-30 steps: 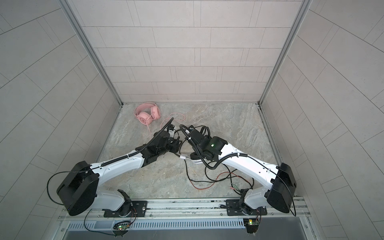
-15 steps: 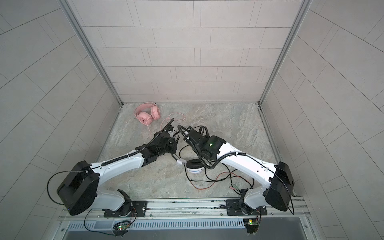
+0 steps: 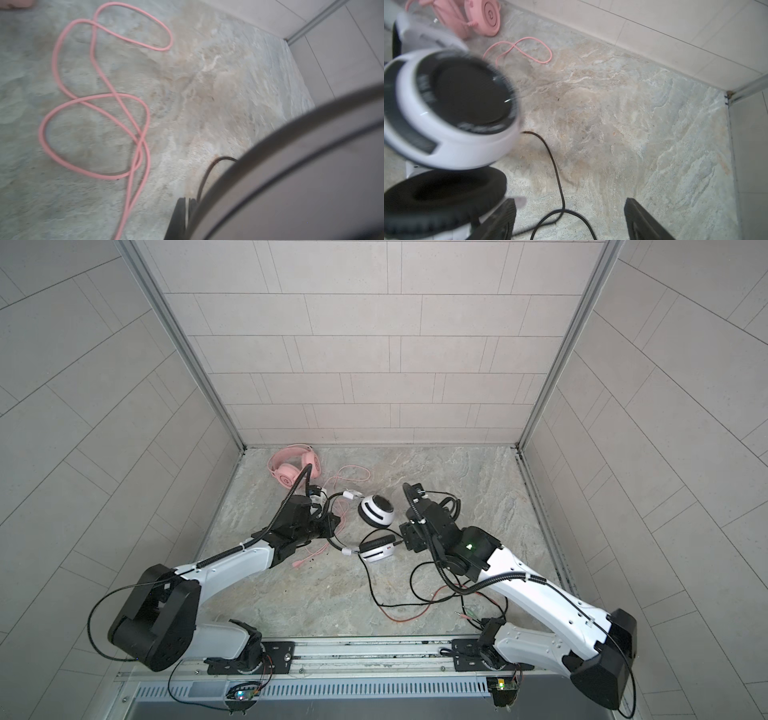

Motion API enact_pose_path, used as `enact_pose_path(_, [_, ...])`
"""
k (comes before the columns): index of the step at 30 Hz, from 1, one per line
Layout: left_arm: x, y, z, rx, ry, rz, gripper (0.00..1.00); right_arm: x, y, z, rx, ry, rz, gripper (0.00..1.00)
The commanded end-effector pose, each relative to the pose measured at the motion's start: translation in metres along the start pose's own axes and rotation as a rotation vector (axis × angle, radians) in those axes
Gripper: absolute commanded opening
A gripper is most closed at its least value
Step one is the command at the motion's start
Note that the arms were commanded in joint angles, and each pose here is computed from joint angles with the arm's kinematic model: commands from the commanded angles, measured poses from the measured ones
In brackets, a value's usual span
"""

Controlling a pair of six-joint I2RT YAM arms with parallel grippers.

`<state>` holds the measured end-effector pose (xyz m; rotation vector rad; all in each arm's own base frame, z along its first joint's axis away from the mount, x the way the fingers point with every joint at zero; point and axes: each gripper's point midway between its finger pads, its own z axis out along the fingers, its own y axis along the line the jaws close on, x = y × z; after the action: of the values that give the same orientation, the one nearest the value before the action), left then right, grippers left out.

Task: Wrap the headphones
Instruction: 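Open the right gripper and withdraw it while left gripper lifts the headset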

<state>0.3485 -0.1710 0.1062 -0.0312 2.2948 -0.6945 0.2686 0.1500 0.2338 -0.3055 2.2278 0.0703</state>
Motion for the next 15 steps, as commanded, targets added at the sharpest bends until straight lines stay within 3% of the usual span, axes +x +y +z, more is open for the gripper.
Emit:
enact_pose_path(1, [-0.024,-0.01,-0.008,0.118,-0.087,-0.134,0.0,0.022,-0.017,0.005,-0.007,0.021,0.16,0.83])
enact_pose_path(7, [-0.034,-0.007,-0.006,0.137,-0.117,-0.243,0.0,0.057,-0.045,0.013,-0.042,0.076,0.349,0.83])
enact_pose_path(11, [-0.061,-0.02,-0.006,0.152,-0.124,-0.32,0.0,0.073,-0.041,0.015,-0.079,0.13,0.349,0.83])
enact_pose_path(15, [-0.103,-0.043,-0.018,0.129,-0.112,-0.31,0.0,0.086,-0.021,0.027,-0.175,0.182,0.35,0.83])
